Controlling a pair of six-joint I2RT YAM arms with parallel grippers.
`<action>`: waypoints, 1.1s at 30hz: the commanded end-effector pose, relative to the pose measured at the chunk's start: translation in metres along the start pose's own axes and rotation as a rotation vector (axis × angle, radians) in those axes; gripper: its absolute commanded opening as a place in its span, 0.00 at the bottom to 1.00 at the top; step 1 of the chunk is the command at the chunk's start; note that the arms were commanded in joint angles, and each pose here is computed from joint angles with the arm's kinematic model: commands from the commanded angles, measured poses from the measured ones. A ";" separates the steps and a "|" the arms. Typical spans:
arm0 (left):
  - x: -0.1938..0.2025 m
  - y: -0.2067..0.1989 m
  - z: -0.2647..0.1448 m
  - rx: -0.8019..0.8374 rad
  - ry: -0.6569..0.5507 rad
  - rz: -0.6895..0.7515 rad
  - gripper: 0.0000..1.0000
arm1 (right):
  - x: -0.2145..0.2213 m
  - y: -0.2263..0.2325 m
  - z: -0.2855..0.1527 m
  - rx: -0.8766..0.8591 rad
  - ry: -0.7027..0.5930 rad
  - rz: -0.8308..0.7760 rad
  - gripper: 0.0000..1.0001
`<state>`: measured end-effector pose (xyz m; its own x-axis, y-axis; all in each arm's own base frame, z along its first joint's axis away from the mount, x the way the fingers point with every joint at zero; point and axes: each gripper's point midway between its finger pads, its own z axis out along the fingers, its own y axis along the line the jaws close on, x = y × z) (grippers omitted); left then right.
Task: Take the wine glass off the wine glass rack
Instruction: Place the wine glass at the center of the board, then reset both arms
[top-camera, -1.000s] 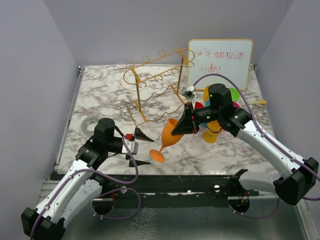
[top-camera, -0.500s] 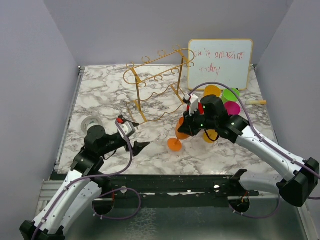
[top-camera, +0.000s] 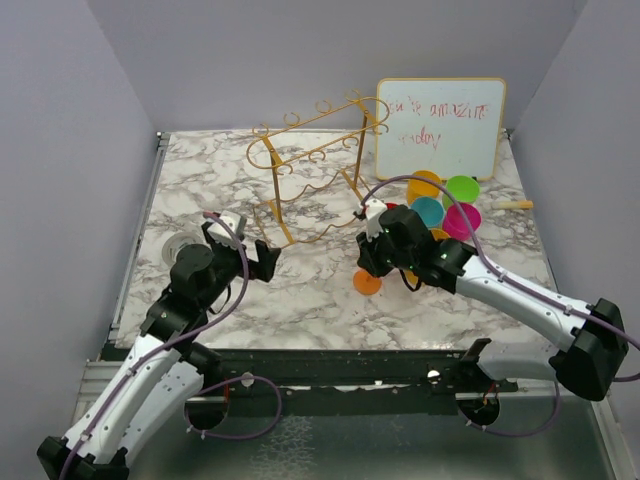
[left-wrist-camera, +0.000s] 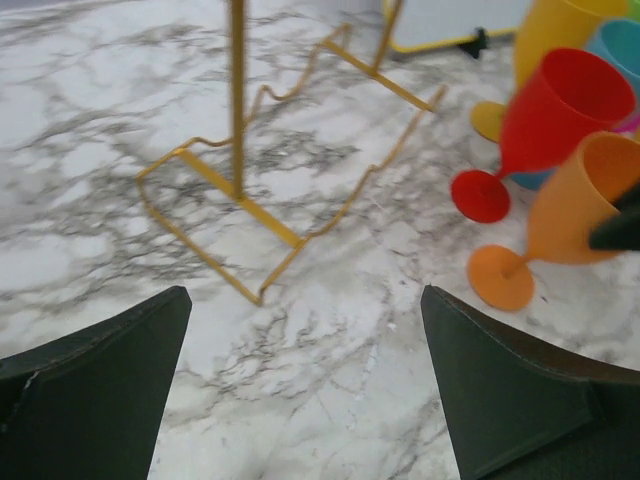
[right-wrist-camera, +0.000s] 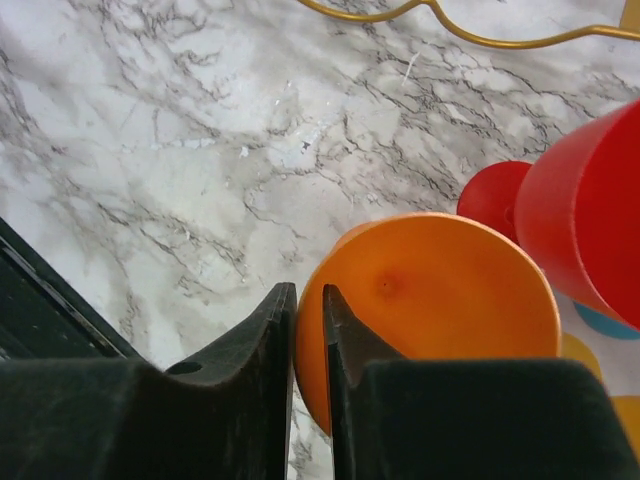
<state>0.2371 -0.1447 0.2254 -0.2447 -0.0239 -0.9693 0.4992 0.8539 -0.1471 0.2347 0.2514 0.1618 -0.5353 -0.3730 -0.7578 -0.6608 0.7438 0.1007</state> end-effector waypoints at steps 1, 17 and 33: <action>-0.018 0.072 -0.034 -0.455 -0.085 -0.102 0.99 | -0.005 -0.003 0.003 0.063 -0.010 -0.053 0.32; -0.072 0.117 -0.026 -0.659 -0.066 -0.055 0.99 | -0.132 -0.097 -0.089 0.498 -0.424 0.138 0.93; -0.134 0.156 -0.026 -0.610 -0.109 -0.096 0.99 | -0.120 -0.194 -0.143 0.669 -0.470 0.418 1.00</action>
<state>0.3342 0.0129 0.3232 -0.1788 -0.1467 -0.9729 -0.1481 0.9816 -0.1208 0.3683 0.0741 0.3037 -0.3335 0.1115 -0.9361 0.0670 0.9933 0.0944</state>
